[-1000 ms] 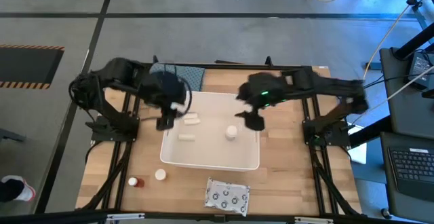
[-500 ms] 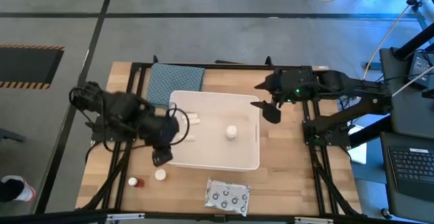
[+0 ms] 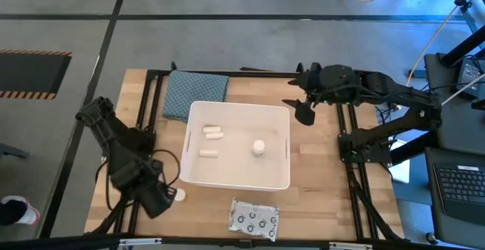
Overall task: Pick & place medical supplies in basket/bin
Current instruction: Put the brown medicine bottle into the white basket
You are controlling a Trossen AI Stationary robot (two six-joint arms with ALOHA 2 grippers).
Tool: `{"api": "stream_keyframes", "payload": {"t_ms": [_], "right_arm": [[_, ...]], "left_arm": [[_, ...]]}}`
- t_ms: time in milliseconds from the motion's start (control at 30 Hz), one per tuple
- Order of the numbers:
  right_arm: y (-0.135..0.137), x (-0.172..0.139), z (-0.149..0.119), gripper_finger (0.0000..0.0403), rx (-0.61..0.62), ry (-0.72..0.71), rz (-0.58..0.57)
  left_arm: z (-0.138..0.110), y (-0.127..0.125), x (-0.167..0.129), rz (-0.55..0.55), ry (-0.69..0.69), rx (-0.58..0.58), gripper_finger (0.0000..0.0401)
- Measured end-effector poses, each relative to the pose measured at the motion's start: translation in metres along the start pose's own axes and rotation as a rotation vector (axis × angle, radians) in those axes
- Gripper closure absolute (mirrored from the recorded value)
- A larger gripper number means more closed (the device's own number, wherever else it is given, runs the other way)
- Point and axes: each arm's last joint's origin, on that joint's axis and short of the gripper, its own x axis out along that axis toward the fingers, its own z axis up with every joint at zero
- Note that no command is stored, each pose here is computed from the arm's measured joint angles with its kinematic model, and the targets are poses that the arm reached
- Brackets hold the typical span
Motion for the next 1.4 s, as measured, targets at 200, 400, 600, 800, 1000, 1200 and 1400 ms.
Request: {"api": "stream_keyframes", "payload": {"t_ms": [200, 400, 600, 800, 1000, 1200, 1400], "right_arm": [[-0.005, -0.001, 0.0, 0.0091, 0.01, 0.0, -0.017], [-0.007, 0.0, 0.0, 0.0091, 0.016, 0.0, -0.026], [-0.01, 0.001, 0.0, 0.0091, 0.032, -0.001, -0.038], [-0.01, 0.0, 0.001, 0.0091, 0.058, -0.008, -0.037], [-0.01, 0.0, 0.002, 0.0091, 0.081, -0.017, -0.036], [-0.01, 0.0, 0.002, 0.0091, 0.082, -0.021, -0.035], [-0.01, 0.0, 0.003, 0.0091, 0.083, -0.024, -0.035]], "left_arm": [[-0.01, 0.003, 0.02, -0.02, -0.035, -0.02, 0.0213], [-0.006, 0.0, 0.046, 0.007, -0.059, -0.023, 0.0213], [-0.013, 0.004, 0.064, 0.004, -0.057, 0.025, 0.0213], [-0.018, 0.009, 0.079, 0.009, -0.047, 0.06, 0.0213], [-0.018, 0.009, 0.092, 0.006, -0.017, 0.07, 0.0213], [-0.018, 0.012, 0.102, 0.028, -0.012, 0.07, 0.0213], [-0.015, 0.013, 0.107, 0.035, -0.026, 0.067, 0.0213]]}}
